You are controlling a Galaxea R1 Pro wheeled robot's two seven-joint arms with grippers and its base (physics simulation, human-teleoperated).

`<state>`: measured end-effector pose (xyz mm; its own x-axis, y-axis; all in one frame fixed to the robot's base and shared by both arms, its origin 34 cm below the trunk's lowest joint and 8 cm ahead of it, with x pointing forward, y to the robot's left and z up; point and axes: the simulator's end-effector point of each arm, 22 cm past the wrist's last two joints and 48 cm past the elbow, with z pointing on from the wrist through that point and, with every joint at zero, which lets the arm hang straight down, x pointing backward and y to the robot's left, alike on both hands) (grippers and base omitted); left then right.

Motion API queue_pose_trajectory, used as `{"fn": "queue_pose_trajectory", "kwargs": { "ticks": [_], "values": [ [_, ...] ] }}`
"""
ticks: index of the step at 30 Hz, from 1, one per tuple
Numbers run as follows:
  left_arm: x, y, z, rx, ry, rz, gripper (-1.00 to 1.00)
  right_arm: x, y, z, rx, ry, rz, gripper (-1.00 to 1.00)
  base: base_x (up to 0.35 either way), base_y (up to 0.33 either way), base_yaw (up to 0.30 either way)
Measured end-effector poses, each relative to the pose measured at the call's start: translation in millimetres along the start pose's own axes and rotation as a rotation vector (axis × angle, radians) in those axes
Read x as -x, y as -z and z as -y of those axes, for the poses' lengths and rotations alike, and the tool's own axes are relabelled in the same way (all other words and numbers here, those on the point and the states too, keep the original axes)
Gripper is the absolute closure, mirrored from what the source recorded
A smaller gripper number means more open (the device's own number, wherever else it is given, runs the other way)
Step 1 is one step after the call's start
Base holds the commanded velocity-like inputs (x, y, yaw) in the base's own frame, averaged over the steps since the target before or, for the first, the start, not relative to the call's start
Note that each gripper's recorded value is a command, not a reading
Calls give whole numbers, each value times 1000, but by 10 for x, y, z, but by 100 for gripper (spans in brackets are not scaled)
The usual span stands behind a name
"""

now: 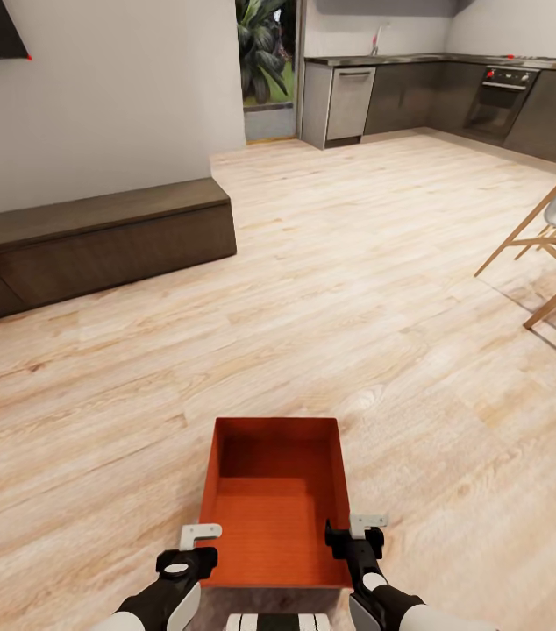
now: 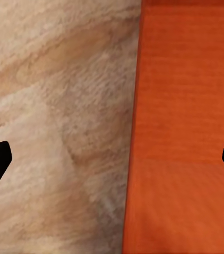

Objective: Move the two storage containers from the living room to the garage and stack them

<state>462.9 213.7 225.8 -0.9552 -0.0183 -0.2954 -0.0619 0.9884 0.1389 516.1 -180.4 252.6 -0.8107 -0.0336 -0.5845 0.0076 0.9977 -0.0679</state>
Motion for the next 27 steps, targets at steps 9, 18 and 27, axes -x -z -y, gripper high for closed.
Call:
{"fn": "queue_pose_trajectory", "kwargs": {
  "ticks": [9,18,27],
  "values": [
    [-20,-38,6,0,0,1,-100,-35,-30,-2,-1,0,-1,-100,0,0,0],
    [-22,-39,6,0,0,0,-100,-33,-31,-27,15,2,0,-100,0,0,0],
    [-21,-39,6,0,0,0,-100,-42,-47,42,21,9,0,-100,0,0,0]
  ]
}}
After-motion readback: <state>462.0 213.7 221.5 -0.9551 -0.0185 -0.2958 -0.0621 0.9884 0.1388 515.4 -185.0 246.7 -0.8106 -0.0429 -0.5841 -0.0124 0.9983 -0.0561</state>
